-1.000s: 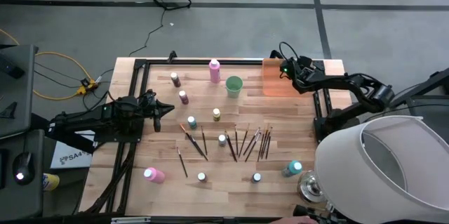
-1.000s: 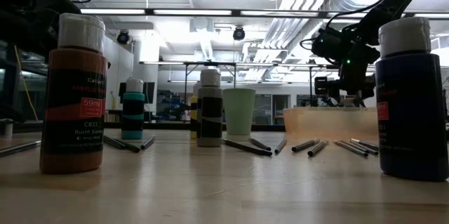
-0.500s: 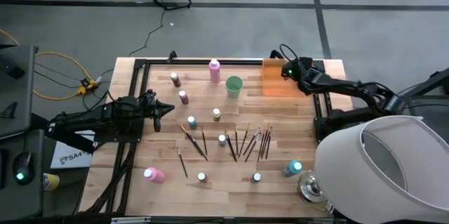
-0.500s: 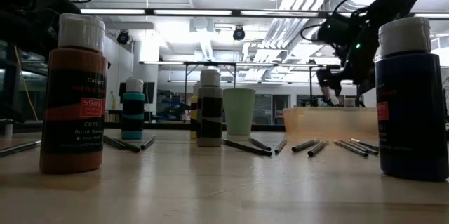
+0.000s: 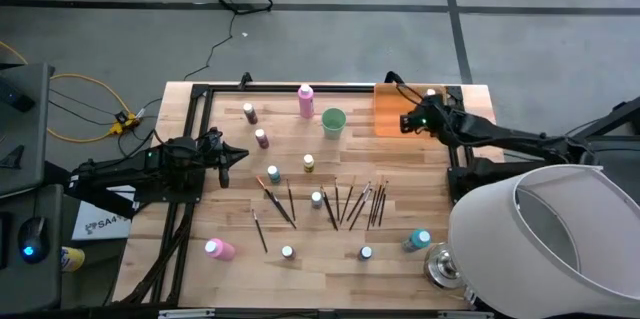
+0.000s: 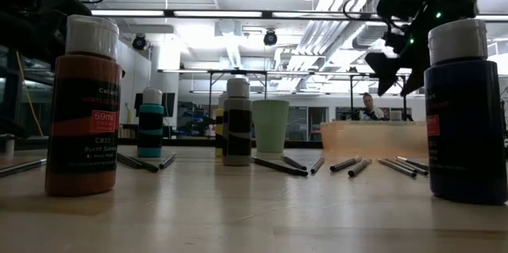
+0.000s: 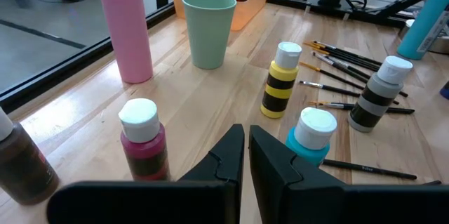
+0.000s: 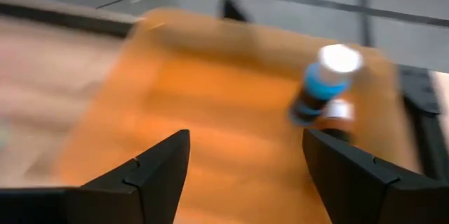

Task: Pick & Place Paint Supplies
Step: Put the large blue paint bottle into the orange bin

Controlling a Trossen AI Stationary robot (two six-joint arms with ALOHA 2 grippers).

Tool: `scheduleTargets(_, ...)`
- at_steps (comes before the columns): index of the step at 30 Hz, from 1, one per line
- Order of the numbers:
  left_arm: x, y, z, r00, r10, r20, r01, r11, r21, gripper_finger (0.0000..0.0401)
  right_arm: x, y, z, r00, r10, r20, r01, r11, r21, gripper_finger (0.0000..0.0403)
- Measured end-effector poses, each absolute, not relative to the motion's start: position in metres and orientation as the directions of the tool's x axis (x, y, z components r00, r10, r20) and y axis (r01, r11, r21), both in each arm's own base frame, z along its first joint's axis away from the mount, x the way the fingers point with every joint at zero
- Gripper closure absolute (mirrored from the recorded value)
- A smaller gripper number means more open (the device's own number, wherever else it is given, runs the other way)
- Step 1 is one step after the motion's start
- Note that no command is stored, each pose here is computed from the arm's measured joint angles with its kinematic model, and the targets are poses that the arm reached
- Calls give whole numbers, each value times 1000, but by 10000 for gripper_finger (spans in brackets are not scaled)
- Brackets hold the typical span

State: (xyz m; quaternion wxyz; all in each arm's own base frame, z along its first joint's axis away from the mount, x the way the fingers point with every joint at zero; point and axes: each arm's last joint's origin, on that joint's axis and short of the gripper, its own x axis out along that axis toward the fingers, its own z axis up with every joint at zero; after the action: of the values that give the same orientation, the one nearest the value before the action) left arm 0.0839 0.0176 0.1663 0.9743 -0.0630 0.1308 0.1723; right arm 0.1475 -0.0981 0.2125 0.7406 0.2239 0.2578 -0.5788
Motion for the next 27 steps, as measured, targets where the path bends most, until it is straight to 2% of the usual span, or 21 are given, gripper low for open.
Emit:
scheduleTargets(5, 84, 18, 166, 907, 319, -276, -352, 933, -78, 379, 155, -83, 215, 342, -660, -669, 909, 414, 55, 133)
scheduleTargets(9, 84, 18, 166, 906, 319, -277, -352, 933, -78, 379, 163, -71, 216, 468, -552, -690, 798, 599, 62, 133)
scheduleTargets(13, 84, 18, 166, 906, 319, -277, -352, 933, -78, 379, 173, -58, 219, 624, -376, -685, 595, 797, 104, 133)
scheduleTargets(16, 84, 18, 166, 907, 319, -276, -352, 933, -78, 379, 180, -46, 222, 718, -229, -657, 403, 907, 125, 133)
scheduleTargets(19, 84, 18, 166, 906, 319, -277, -352, 933, -78, 379, 187, -34, 226, 781, -89, -619, 237, 958, 160, 133)
scheduleTargets(21, 84, 18, 166, 906, 319, -276, -352, 933, -78, 379, 191, -27, 228, 787, -36, -616, 184, 967, 179, 133)
scheduleTargets(27, 84, 18, 166, 906, 319, -277, -352, 933, -78, 379, 208, -11, 246, 755, 31, -655, 217, 931, 294, 133)
